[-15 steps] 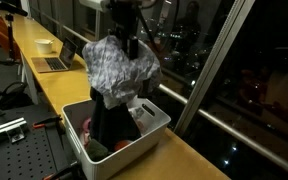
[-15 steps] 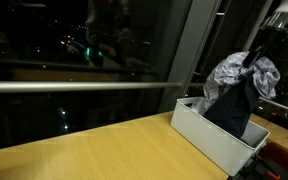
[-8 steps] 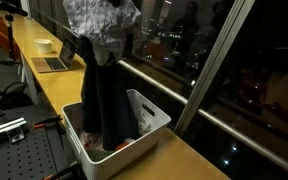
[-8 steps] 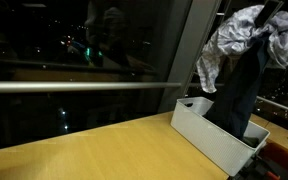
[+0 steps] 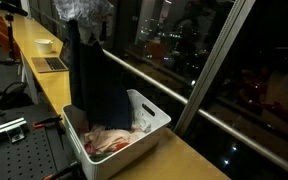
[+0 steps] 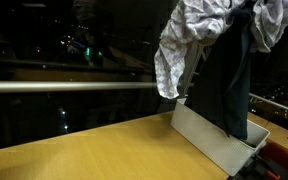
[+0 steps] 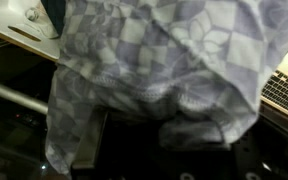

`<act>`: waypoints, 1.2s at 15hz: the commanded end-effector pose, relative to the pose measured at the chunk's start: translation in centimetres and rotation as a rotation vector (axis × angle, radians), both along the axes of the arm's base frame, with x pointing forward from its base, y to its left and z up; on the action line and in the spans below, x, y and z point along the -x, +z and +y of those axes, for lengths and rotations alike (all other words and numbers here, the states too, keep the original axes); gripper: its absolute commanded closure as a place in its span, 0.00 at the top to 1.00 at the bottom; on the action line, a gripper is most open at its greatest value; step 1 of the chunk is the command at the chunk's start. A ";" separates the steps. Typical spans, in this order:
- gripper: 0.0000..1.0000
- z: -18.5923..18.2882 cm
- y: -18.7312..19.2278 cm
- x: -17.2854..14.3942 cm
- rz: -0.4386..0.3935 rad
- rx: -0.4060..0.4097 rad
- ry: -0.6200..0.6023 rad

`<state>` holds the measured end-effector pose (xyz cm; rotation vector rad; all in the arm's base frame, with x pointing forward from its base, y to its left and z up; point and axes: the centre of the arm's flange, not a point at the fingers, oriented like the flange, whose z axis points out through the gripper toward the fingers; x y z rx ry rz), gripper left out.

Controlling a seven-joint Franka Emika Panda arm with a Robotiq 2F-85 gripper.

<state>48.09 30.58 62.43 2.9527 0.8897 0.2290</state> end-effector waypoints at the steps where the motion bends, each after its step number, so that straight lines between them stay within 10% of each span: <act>1: 0.00 7.4 4.7 -1.8 -0.008 0.053 0.063; 10: 0.00 11.7 6.6 -3.4 -0.001 0.106 0.108; 18: 0.00 5.3 -0.4 -9.6 0.103 0.090 0.027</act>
